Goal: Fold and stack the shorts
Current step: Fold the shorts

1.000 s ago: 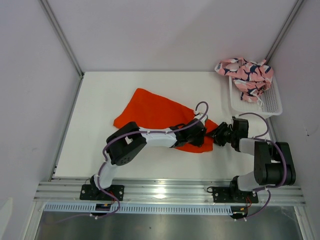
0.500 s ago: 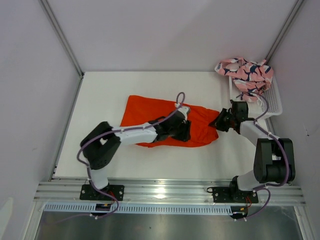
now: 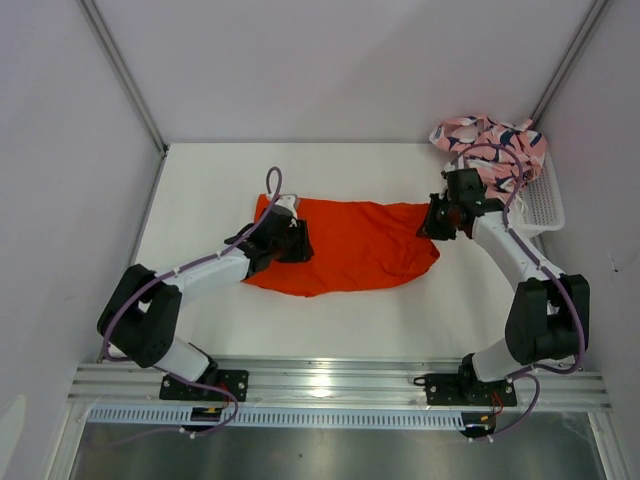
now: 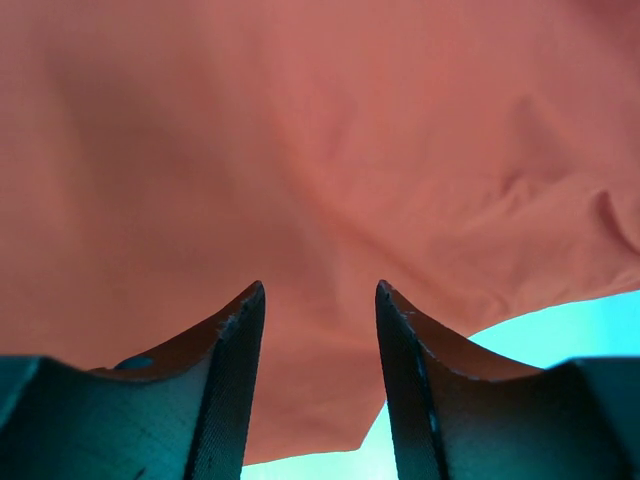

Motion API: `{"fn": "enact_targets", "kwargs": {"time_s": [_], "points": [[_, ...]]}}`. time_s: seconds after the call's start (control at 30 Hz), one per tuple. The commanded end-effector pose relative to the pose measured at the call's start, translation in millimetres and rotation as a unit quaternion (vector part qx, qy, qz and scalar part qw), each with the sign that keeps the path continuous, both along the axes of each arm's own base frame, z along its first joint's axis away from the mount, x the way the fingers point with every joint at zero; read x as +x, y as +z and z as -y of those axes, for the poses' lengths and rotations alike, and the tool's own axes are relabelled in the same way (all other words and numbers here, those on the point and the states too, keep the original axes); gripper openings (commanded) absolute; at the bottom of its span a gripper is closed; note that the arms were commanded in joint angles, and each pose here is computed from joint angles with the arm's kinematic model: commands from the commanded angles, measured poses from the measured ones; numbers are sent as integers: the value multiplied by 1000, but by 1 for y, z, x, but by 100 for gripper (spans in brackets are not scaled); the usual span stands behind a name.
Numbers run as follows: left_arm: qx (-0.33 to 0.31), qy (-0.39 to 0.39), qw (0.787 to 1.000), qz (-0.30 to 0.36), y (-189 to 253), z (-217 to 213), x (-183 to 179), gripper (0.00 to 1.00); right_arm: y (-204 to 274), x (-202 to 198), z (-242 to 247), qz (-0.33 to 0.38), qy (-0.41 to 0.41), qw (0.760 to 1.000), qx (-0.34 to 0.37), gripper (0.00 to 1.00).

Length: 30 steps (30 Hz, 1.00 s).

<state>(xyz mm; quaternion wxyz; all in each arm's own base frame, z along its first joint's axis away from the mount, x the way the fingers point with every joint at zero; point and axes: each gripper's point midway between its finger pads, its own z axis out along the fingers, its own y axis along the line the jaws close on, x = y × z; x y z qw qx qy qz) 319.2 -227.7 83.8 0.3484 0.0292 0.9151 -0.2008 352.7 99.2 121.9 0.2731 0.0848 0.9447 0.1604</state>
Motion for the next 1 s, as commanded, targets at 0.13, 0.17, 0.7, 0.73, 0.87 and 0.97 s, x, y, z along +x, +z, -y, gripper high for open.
{"fn": "enact_targets", "kwargs": {"time_s": [0.13, 0.17, 0.7, 0.73, 0.87, 0.97], "points": [[-63, -56, 996, -10, -6, 34, 4, 46, 27, 6, -14, 10, 31, 999, -38, 2], [-74, -56, 996, -12, -5, 40, 6, 45, 28, 5, -18, 10, 35, 999, -36, 2], [-68, -60, 995, -52, -42, 82, 6, 34, 79, 13, -62, 44, 80, 996, 17, 0], [-64, -56, 995, -49, -42, 82, 6, 34, 83, 12, -66, 46, 83, 995, 26, 0], [-59, -60, 995, -55, -45, 92, -1, 33, 99, 15, -79, 52, 83, 993, 66, 0], [-59, -62, 994, -68, -56, 101, -9, 31, 108, 15, -91, 54, 94, 989, 98, 0]]}}
